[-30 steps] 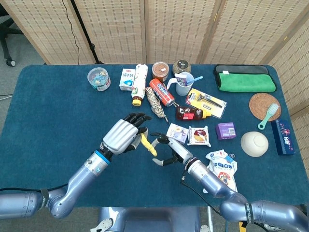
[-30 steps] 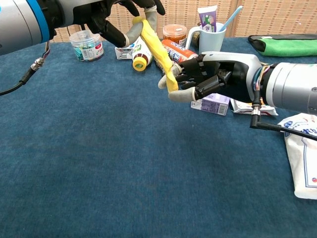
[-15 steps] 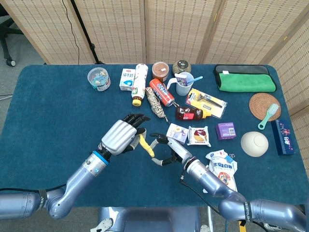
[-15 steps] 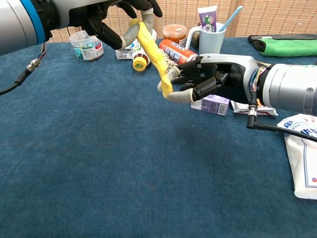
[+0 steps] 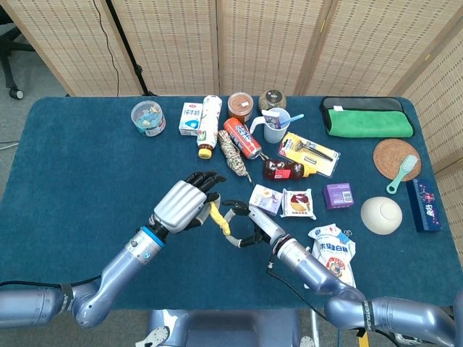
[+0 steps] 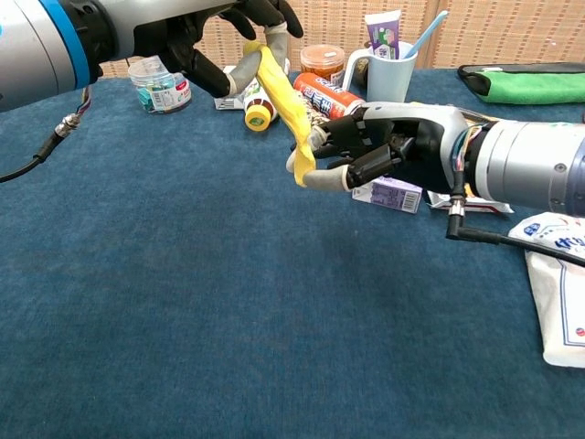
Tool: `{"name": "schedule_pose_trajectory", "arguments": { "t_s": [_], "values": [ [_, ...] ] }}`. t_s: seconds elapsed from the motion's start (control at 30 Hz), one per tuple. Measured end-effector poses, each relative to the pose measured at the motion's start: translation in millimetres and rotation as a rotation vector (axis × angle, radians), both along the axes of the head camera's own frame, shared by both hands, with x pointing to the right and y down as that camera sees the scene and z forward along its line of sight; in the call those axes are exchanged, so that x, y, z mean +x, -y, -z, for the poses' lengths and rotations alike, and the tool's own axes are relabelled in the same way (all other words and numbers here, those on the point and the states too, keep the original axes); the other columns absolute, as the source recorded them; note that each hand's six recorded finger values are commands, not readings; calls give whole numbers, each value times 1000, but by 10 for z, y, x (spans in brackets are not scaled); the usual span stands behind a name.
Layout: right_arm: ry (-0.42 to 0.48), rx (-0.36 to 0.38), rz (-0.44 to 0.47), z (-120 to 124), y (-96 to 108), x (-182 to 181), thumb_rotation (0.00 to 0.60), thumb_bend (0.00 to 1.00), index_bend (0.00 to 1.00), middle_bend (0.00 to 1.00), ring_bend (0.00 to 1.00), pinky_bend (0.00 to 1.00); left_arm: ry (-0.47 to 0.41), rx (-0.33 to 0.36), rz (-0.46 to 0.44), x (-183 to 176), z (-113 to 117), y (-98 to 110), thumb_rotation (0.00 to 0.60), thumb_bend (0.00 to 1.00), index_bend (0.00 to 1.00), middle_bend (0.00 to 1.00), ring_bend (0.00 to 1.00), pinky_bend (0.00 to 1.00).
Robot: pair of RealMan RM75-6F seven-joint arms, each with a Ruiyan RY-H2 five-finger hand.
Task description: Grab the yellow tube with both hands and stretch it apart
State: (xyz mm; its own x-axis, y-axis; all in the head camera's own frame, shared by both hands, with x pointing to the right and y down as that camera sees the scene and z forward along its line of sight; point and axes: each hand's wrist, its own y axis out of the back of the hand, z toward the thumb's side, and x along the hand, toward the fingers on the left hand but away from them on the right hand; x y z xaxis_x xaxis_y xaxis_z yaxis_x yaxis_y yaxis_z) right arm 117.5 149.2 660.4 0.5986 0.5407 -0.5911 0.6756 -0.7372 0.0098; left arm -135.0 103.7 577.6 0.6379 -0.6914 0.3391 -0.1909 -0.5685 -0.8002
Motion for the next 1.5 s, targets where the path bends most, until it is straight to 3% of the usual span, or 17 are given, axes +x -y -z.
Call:
{"name": "schedule_pose_trajectory", "arguments": {
  "t_s": [0.47,0.97,1.5],
  "values": [
    [-6,-9,-4,-31,-11,7,600,479,518,168,0,0,8,-6,-2,-1,-26,-20,600,642,681,192,109,156],
    [-13,-11,-5,-42,-53,42,600,655,605,253,69,0,7,-5,0,-54,16,-48,600,640,681,191,108,156],
    [-17,-13,14,-27,-104,35,600,687,640,290,100,0,3,-2,9,-114,48,-44,600,639,681,189,107,156]
  ]
}}
